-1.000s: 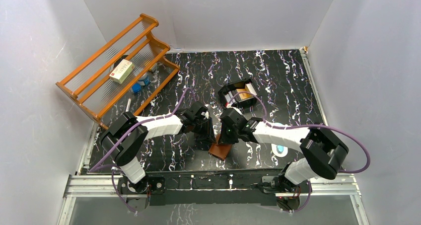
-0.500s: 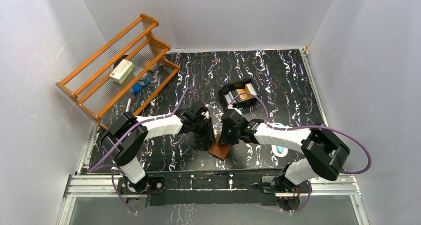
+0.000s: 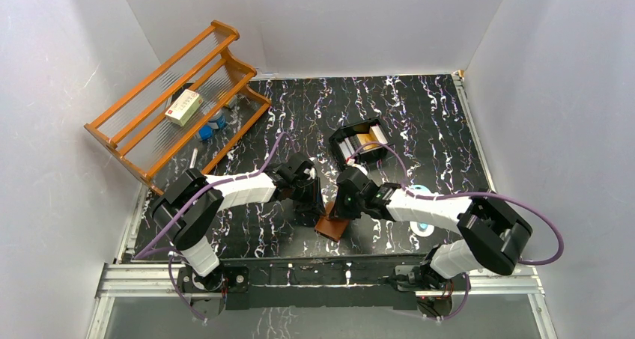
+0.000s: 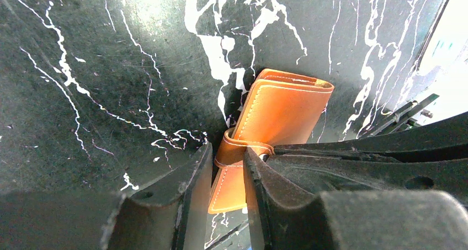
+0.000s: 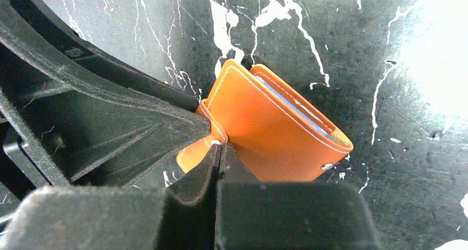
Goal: Put the credit cards into the card holder
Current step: Close the card holder at the center of the board.
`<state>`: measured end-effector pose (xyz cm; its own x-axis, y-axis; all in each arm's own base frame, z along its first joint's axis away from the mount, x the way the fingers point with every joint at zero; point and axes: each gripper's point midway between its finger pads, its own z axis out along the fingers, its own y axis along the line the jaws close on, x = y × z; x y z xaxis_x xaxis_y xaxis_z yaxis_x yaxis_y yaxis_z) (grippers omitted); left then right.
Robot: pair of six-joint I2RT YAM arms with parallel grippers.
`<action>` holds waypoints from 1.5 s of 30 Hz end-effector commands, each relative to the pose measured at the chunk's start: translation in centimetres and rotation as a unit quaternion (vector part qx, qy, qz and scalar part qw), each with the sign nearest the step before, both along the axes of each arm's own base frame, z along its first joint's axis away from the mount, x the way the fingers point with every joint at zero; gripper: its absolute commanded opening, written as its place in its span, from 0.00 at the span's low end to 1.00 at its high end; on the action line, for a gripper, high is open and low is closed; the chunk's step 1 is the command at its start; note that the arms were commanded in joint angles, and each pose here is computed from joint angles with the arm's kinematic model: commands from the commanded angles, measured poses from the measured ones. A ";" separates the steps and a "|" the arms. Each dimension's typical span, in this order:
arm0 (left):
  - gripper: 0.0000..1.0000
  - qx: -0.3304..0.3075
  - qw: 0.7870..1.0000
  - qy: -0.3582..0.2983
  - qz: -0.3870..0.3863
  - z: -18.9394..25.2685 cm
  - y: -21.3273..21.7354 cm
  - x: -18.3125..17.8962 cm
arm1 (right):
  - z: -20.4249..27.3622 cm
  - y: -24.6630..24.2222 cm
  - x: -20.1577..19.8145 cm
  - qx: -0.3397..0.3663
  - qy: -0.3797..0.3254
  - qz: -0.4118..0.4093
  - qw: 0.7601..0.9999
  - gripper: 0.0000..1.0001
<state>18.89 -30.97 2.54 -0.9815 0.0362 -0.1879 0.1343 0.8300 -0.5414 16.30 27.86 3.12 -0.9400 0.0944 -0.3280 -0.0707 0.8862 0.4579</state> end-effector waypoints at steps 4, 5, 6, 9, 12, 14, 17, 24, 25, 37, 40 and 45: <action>0.26 0.008 1.000 0.005 -0.008 -0.1 -0.2 -0.4 | -7.3 -8.9 -4.8 -0.191 0.085 -0.018 0.978 0.03; 0.26 0.009 1.000 0.005 -0.008 -0.2 -0.2 -0.4 | -7.4 -9.4 -5.1 -0.198 0.087 -0.022 0.976 0.03; 0.26 0.009 1.000 0.004 -0.008 -0.2 -0.2 -0.4 | -7.6 -10.0 -5.4 -0.207 0.091 -0.026 0.974 0.03; 0.26 0.010 1.000 0.005 -0.008 -0.3 -0.2 -0.4 | -7.9 -11.3 -6.1 -0.225 0.098 -0.034 0.969 0.03; 0.26 0.009 1.000 0.007 -0.007 -0.3 -0.2 -0.5 | -7.8 -12.3 -6.7 -0.251 0.097 -0.042 0.962 0.02; 0.26 0.006 1.000 0.007 -0.007 -0.3 -0.2 -0.6 | -7.9 -12.7 -6.9 -0.268 0.098 -0.041 0.957 0.02; 0.26 0.001 1.000 0.007 -0.005 -0.3 -0.2 -0.6 | -8.3 -12.9 -7.3 -0.276 0.106 -0.041 0.955 0.01; 0.26 -0.007 1.000 0.009 -0.007 -0.2 -0.4 -0.8 | -7.7 -11.3 -6.4 -0.258 0.091 -0.035 0.961 0.02; 0.26 -0.009 1.000 0.006 -0.004 0.1 -0.4 -0.7 | -6.8 -10.2 -5.6 -0.241 0.078 -0.029 0.967 0.03; 0.32 -0.011 0.991 -0.124 0.053 9.4 1.6 2.7 | 11.8 -3.0 2.6 -0.052 -0.129 -0.050 0.989 0.47; 0.39 -0.008 0.982 -0.175 0.071 13.3 3.0 3.5 | 16.1 -3.7 2.8 -0.005 -0.178 -0.058 0.982 0.58; 0.59 -0.012 0.963 -0.252 0.091 20.3 5.9 3.6 | 22.2 -6.3 2.7 0.032 -0.238 -0.083 0.967 0.77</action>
<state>22.34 -28.66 17.96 -0.8371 -0.1167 -0.5345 0.2307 0.8105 -0.5384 18.33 24.05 20.86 -0.7429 0.2168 -0.6334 -0.1485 0.8692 0.4716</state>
